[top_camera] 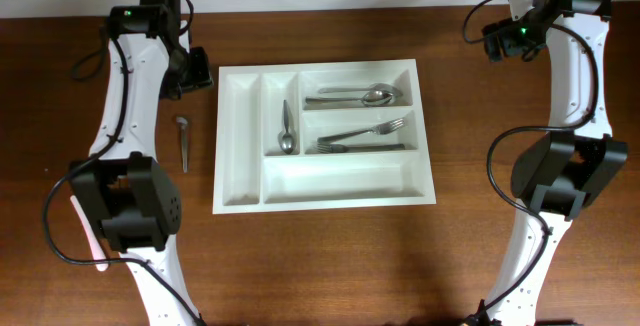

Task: Pack container
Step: 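Return the left gripper and grasp the second silver spoon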

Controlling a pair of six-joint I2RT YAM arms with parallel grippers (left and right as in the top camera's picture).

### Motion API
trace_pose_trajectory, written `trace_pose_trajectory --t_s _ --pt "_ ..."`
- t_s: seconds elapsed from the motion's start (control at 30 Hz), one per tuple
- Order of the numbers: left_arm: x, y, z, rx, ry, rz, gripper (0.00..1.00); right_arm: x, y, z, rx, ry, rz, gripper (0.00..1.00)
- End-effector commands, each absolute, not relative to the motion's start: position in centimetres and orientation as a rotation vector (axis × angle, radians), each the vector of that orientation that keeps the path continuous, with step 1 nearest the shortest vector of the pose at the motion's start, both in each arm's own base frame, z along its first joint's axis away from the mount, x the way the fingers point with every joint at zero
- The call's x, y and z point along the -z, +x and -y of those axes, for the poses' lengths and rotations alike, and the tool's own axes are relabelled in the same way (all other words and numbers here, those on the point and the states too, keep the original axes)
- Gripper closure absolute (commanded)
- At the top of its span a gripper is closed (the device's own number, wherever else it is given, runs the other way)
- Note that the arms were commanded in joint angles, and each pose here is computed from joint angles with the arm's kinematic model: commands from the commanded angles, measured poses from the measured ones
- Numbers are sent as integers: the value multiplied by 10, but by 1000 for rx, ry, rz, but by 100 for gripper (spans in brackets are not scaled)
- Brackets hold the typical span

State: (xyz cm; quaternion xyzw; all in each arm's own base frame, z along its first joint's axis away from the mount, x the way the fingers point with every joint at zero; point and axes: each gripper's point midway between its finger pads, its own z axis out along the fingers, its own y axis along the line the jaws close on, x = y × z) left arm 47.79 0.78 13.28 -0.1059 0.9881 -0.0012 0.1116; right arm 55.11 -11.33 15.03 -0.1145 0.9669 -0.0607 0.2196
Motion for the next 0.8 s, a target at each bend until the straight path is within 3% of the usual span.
trace_pose_trajectory --t_s 0.0,0.17,0.27,0.77 --pt "-115 467 -22 -136 -300 -2942 42 -168 550 116 176 -290 -2643 1" --pt "-86 462 -28 -173 -309 -2965 42 -168 550 116 176 -291 -2643 1" --pt "-66 458 -31 -175 -320 -2977 36 -168 550 116 176 -291 -2643 1" --pt "-17 453 -62 -178 -419 -2938 37 -168 550 116 176 -291 -2643 1"
